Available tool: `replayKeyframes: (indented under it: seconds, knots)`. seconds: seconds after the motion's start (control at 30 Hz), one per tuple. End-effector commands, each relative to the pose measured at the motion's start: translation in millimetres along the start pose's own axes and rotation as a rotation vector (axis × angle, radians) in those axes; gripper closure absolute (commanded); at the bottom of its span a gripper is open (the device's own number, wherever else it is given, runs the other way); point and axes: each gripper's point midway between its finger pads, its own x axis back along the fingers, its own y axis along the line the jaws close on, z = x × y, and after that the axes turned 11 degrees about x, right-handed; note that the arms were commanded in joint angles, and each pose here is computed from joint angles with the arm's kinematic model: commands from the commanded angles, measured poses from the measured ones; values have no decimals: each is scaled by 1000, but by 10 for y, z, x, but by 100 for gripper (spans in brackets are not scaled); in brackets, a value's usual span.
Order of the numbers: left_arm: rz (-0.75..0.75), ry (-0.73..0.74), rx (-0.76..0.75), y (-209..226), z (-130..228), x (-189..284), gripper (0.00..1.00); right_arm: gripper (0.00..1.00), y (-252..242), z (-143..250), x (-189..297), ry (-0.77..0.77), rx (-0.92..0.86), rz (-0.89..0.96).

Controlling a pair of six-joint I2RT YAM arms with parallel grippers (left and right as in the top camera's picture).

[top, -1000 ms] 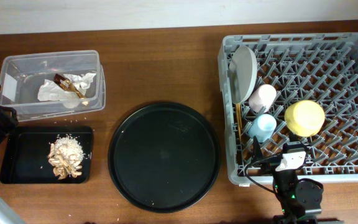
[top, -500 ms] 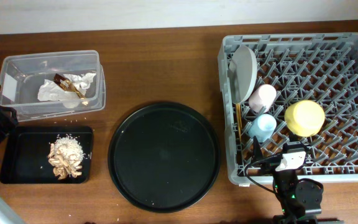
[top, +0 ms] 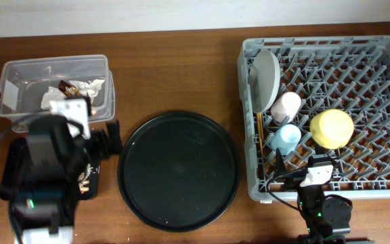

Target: Sort waste into correct bins and load items into the dishwasher rack

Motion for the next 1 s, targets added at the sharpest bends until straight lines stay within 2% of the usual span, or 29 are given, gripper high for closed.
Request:
replayKeyframes:
  seconds: [0.0,0.1,0.17,0.23,0.63,0.73,0.83,0.97]
  knots:
    - [-39,-52,-38,84,350,183,1,1,11,28,-2,2,6,-1]
    - [5,-131,-39,80,475,389,1,1,11,28,-2,2,6,-1]
    - [15,-166,-98,79,520,417,1,1,11,28,-2,2,6,-1]
    - [40,-280,-168,62,526,392,1,1,11,28,-2,2,6,-1]
    - [193,-754,-171,-17,585,153,1,1,11,28,-2,2,6,-1]
    - [204,-808,-170,8,667,100,1,1,11,28,-2,2,6,-1]
    - [189,-795,-182,29,693,70,1,1,11,28,-2,2,6,-1]
    - [204,-853,-182,-5,601,181,1,1,11,28,-2,2,6,-1]
